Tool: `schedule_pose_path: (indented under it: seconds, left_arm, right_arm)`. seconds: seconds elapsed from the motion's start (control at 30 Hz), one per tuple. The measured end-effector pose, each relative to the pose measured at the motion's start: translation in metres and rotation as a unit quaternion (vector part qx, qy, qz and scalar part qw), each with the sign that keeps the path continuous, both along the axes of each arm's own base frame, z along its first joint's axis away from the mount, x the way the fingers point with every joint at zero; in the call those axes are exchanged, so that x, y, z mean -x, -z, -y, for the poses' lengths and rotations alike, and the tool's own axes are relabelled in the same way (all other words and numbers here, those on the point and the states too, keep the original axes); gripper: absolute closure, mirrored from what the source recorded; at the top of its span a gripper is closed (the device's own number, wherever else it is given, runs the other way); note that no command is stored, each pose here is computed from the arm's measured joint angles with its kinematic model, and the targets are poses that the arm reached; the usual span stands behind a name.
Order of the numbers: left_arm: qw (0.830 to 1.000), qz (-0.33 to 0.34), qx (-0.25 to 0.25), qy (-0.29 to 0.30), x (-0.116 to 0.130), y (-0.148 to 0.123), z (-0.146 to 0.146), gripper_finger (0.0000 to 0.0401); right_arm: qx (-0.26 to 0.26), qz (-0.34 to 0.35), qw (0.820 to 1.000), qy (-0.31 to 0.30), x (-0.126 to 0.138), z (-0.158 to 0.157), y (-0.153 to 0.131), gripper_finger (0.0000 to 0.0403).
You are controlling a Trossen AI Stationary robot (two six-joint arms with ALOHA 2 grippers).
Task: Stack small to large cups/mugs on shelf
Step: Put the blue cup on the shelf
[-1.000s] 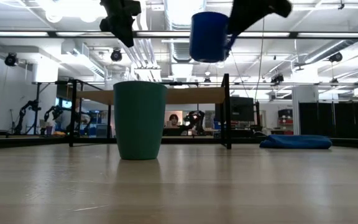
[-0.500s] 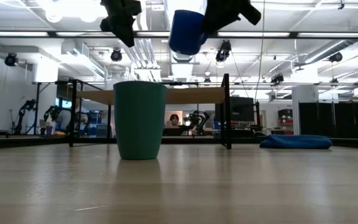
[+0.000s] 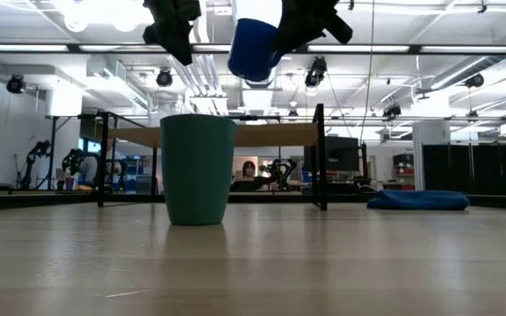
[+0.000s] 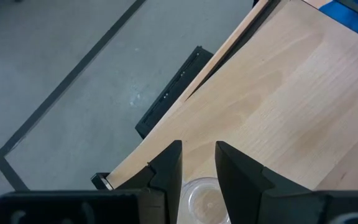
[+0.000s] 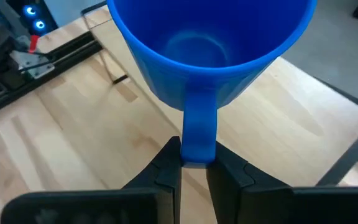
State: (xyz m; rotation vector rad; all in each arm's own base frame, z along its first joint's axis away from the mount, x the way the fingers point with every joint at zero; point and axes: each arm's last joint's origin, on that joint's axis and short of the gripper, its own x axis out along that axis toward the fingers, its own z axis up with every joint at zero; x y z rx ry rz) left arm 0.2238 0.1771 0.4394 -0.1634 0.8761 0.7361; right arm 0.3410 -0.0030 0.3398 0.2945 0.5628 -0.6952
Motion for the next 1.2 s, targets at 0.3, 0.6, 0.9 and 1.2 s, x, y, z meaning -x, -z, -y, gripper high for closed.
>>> schedule_pose_path:
  seconds: [0.3,0.6,0.9,1.2]
  left_arm:
    - [1.000,0.004,-0.004,0.001,-0.001,-0.001,0.000,0.0319]
    - [1.000,0.006,-0.004,0.001,-0.001,-0.001,0.000,0.0319]
    - [1.000,0.009,-0.007,0.001,-0.001,-0.002,-0.001,0.0319]
    - [1.000,0.005,-0.007,0.004,-0.001,-0.001,-0.001,0.0319]
  right_arm:
    - [-0.009,0.011,0.999,-0.039,-0.023,0.021,0.011,0.0355]
    - [0.008,-0.017,0.999,-0.038,-0.054,0.045,0.021,0.0354]
    - [-0.021,-0.051,0.997,-0.052,-0.078,0.069,0.023,0.0354]
    - [-0.029,-0.109,0.992,-0.061,-0.097,0.077,0.021,0.0354]
